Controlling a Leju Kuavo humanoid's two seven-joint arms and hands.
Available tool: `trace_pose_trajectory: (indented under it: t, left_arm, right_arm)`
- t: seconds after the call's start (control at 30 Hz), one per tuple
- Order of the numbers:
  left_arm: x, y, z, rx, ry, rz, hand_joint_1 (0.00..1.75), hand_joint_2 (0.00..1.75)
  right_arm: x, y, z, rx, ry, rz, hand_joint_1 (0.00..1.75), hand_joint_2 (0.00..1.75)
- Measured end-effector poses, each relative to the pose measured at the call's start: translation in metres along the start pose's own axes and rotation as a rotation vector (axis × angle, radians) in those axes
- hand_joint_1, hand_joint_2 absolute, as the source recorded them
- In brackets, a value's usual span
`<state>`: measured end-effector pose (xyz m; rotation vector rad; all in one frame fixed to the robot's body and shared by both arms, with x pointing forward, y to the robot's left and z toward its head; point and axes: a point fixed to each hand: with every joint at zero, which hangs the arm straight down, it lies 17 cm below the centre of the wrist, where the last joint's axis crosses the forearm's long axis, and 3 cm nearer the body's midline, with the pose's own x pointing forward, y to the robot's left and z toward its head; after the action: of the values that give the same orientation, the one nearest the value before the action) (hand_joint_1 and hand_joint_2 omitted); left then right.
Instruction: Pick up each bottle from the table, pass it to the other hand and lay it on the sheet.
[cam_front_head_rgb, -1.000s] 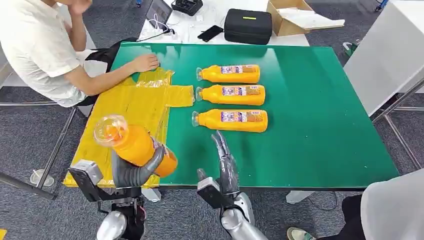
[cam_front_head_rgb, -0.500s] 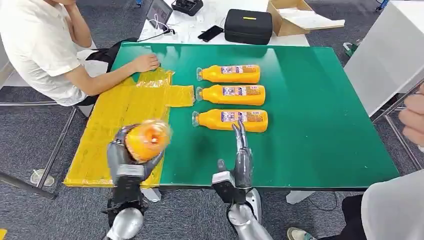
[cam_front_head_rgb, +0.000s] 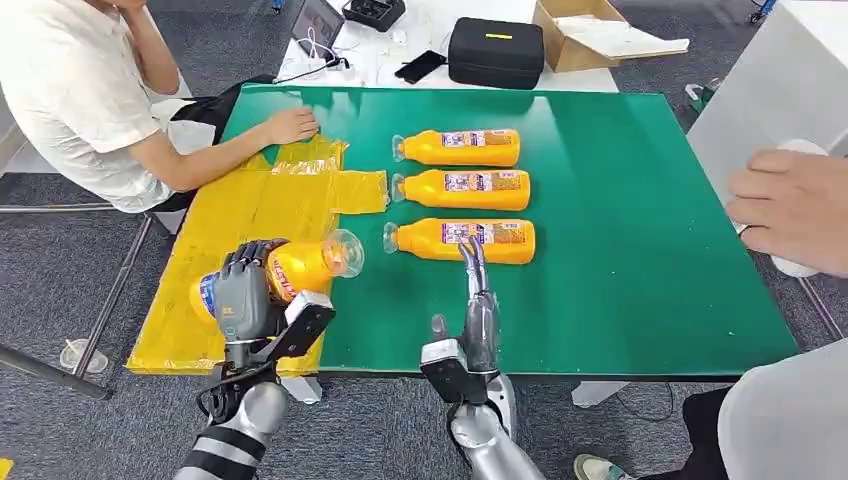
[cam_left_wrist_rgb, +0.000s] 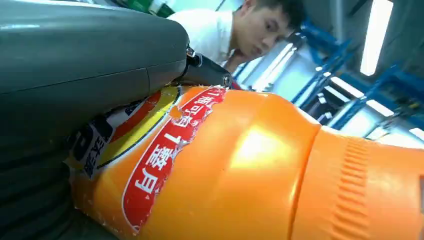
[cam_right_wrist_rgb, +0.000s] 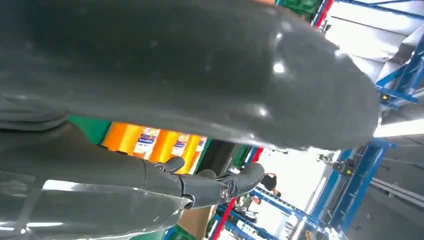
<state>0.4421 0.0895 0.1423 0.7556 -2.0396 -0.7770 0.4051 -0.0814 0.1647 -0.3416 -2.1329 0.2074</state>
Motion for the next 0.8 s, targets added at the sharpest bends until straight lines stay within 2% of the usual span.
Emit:
trace_pose_trajectory:
  t: [0.13, 0.33, 0.57, 0.6, 0.63, 0.67, 0.73, 0.8]
  left_arm:
    - [-0.023, -0.017, -0.008, -0.071, 0.064, -0.037, 1.75, 1.75]
    - [-0.061, -0.052, -0.010, -0.257, 0.177, -0.085, 1.75, 1.75]
    - [-0.076, -0.067, -0.006, -0.345, 0.200, -0.121, 1.75, 1.75]
    - [-0.079, -0.070, -0.005, -0.365, 0.204, -0.122, 1.66, 1.75]
    - [-0.081, -0.073, -0.003, -0.384, 0.208, -0.121, 1.75, 1.75]
    - [-0.083, -0.075, -0.001, -0.404, 0.212, -0.122, 1.75, 1.75]
    - [-0.088, -0.078, 0.003, -0.423, 0.219, -0.127, 1.68, 1.75]
    - [-0.093, -0.081, 0.006, -0.445, 0.227, -0.131, 1.45, 1.75]
  right_arm:
    - [0.004, -0.008, -0.005, -0.029, -0.004, -0.018, 0.00, 0.00]
    - [0.000, -0.019, -0.007, -0.057, 0.009, -0.034, 0.00, 0.00]
    - [-0.003, -0.022, -0.006, -0.059, 0.012, -0.031, 0.00, 0.00]
    - [-0.003, -0.022, -0.006, -0.060, 0.012, -0.031, 0.00, 0.00]
    - [-0.003, -0.022, -0.006, -0.060, 0.013, -0.030, 0.00, 0.00]
    - [-0.003, -0.023, -0.006, -0.061, 0.014, -0.031, 0.00, 0.00]
    - [-0.004, -0.023, -0.006, -0.062, 0.015, -0.030, 0.00, 0.00]
    - [-0.005, -0.024, -0.006, -0.063, 0.017, -0.028, 0.00, 0.00]
